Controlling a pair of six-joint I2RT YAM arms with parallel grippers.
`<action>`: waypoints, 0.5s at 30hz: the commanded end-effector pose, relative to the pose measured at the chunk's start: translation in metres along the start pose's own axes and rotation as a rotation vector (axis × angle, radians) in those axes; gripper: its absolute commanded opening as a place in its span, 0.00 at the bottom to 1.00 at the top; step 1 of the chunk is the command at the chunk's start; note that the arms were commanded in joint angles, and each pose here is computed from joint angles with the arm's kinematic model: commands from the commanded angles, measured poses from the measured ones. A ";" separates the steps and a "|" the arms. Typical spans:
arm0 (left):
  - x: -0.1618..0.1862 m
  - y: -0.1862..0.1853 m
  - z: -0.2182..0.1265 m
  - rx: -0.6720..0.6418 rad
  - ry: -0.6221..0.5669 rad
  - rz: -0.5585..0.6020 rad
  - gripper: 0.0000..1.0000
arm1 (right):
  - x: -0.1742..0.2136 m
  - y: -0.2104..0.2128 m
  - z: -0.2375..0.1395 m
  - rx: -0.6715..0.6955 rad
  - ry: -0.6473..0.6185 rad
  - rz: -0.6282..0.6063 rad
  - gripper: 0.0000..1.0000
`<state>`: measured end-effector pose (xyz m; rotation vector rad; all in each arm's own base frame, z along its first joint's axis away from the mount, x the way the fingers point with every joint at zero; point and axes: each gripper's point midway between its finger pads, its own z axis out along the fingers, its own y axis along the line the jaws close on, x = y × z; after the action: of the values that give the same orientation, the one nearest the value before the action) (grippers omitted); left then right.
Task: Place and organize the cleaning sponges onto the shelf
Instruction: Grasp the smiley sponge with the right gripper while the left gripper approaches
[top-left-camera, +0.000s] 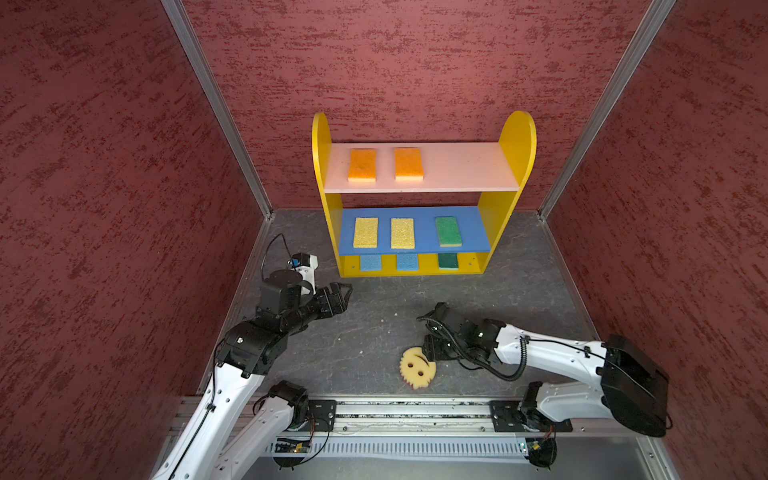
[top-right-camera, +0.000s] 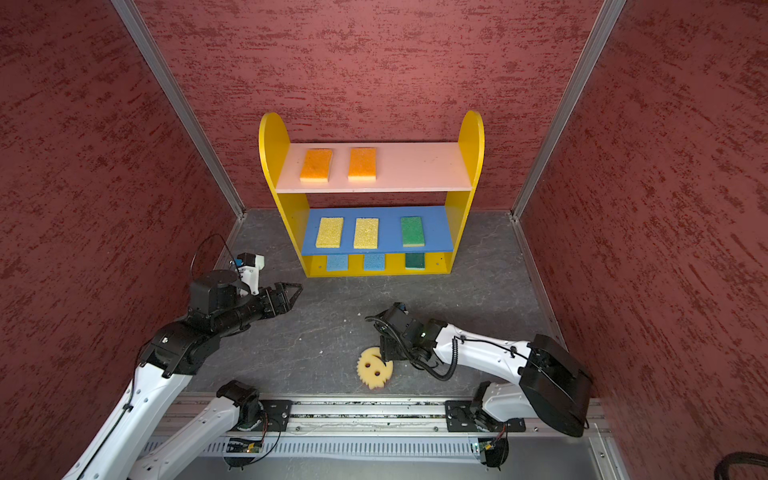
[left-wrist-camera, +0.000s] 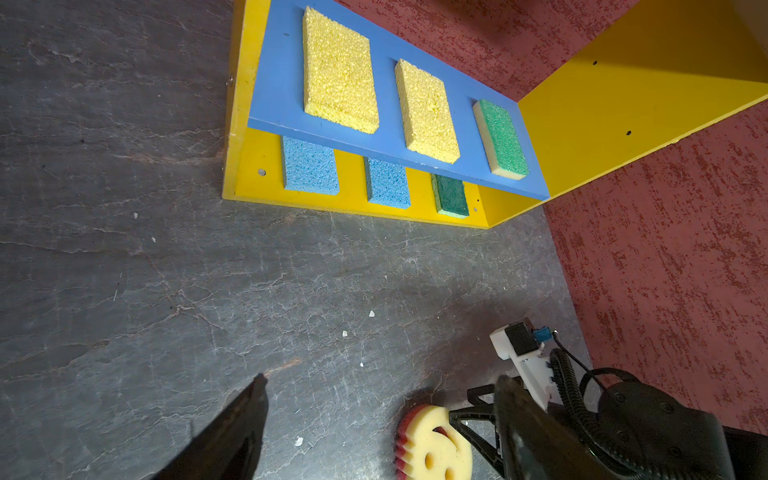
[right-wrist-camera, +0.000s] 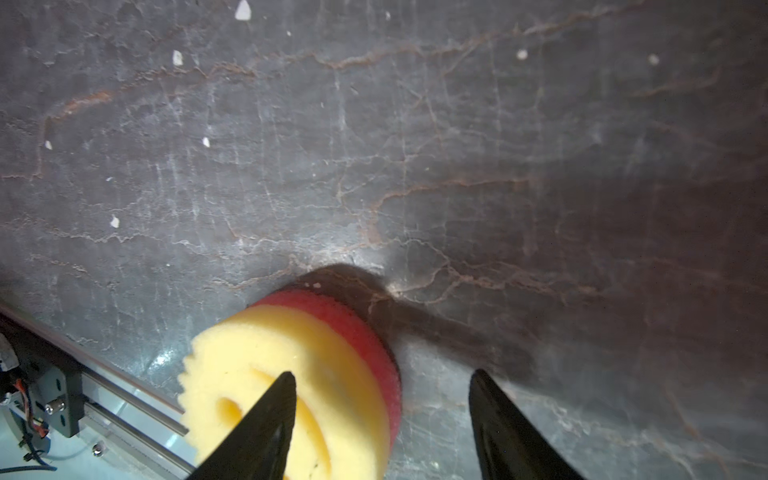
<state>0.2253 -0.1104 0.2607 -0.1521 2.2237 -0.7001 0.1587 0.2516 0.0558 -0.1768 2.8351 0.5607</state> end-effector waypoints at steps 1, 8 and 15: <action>0.005 0.004 0.001 0.004 0.007 -0.010 0.86 | 0.008 0.000 -0.003 0.013 0.028 -0.009 0.68; 0.009 0.009 0.008 0.010 0.032 -0.038 0.86 | 0.023 -0.011 0.038 0.055 0.098 0.015 0.62; 0.014 0.011 0.009 0.018 0.053 -0.048 0.86 | 0.011 0.005 0.056 0.045 0.097 -0.033 0.41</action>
<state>0.2252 -0.1067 0.2399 -0.1917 2.2751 -0.7267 0.1683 0.2922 0.0271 -0.2284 2.8628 0.6254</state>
